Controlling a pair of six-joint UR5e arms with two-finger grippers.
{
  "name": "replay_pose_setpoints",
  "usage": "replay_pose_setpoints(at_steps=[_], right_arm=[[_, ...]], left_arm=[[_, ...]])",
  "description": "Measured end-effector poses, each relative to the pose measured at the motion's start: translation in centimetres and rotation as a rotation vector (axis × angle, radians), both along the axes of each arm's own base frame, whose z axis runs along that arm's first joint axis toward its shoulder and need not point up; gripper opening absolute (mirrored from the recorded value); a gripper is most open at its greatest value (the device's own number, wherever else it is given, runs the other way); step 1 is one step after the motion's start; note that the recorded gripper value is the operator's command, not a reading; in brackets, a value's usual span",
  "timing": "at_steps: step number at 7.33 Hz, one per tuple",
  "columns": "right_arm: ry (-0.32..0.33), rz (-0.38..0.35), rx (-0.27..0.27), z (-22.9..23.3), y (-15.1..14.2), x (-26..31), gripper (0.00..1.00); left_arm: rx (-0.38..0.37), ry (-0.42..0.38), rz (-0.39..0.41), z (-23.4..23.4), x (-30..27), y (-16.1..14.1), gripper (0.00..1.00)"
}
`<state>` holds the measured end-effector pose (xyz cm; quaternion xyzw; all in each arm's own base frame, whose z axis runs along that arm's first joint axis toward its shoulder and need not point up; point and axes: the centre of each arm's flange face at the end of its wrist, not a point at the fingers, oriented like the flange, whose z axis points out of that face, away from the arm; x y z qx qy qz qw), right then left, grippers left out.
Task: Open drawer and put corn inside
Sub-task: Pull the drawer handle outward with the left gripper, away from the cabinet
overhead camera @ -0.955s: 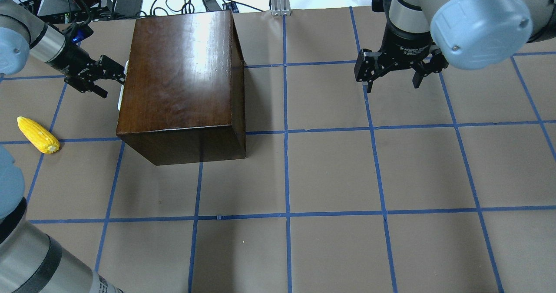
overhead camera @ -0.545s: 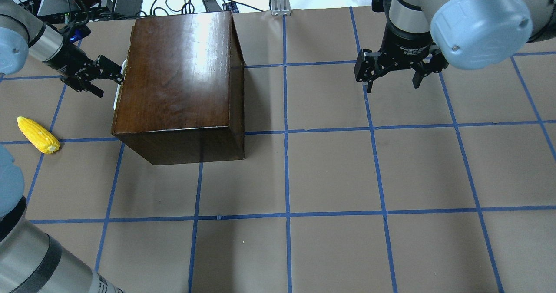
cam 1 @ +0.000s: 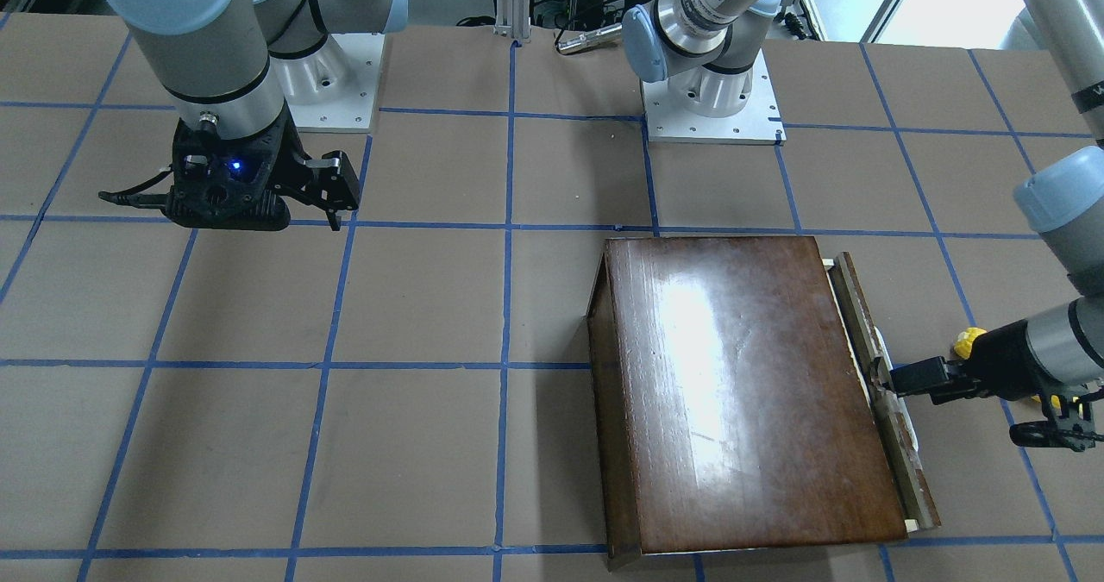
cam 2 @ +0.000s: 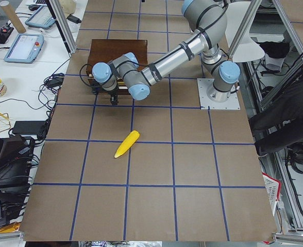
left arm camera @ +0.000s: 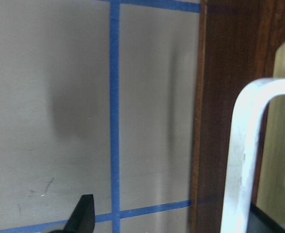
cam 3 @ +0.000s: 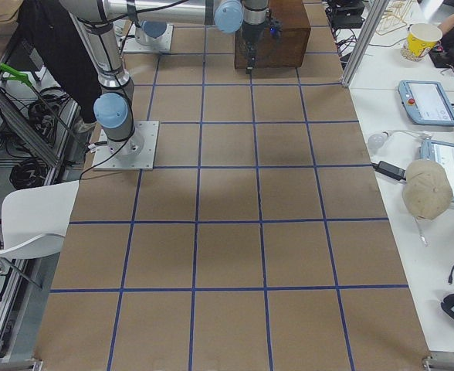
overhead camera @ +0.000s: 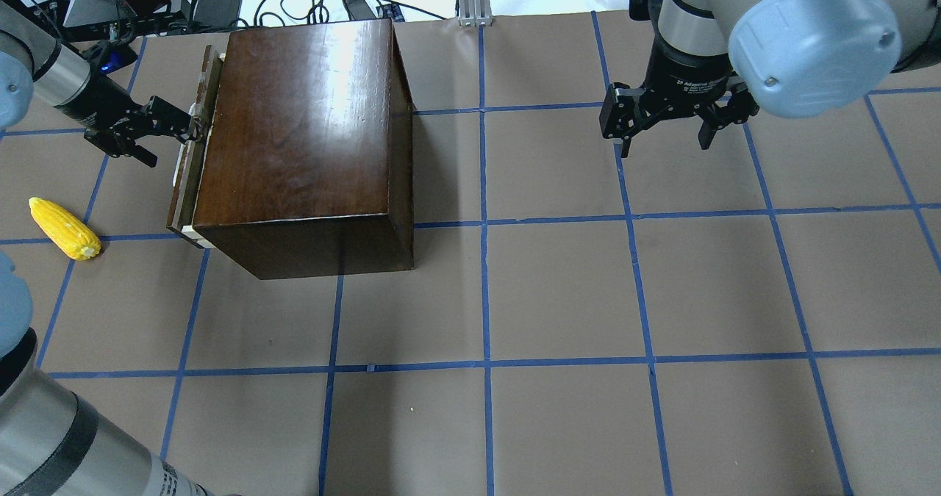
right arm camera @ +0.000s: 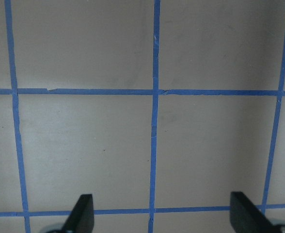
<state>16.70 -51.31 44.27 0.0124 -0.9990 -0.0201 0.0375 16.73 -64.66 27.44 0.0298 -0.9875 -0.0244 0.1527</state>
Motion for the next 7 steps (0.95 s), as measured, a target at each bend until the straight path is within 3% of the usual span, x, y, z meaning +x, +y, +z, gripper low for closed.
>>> replay_pose_setpoints(at_steps=[7], right_arm=[[0.000,0.000,0.000,0.0,0.0,0.0,1.00]], left_arm=[[0.006,-0.050,0.030,1.0,3.1,1.1,1.00]])
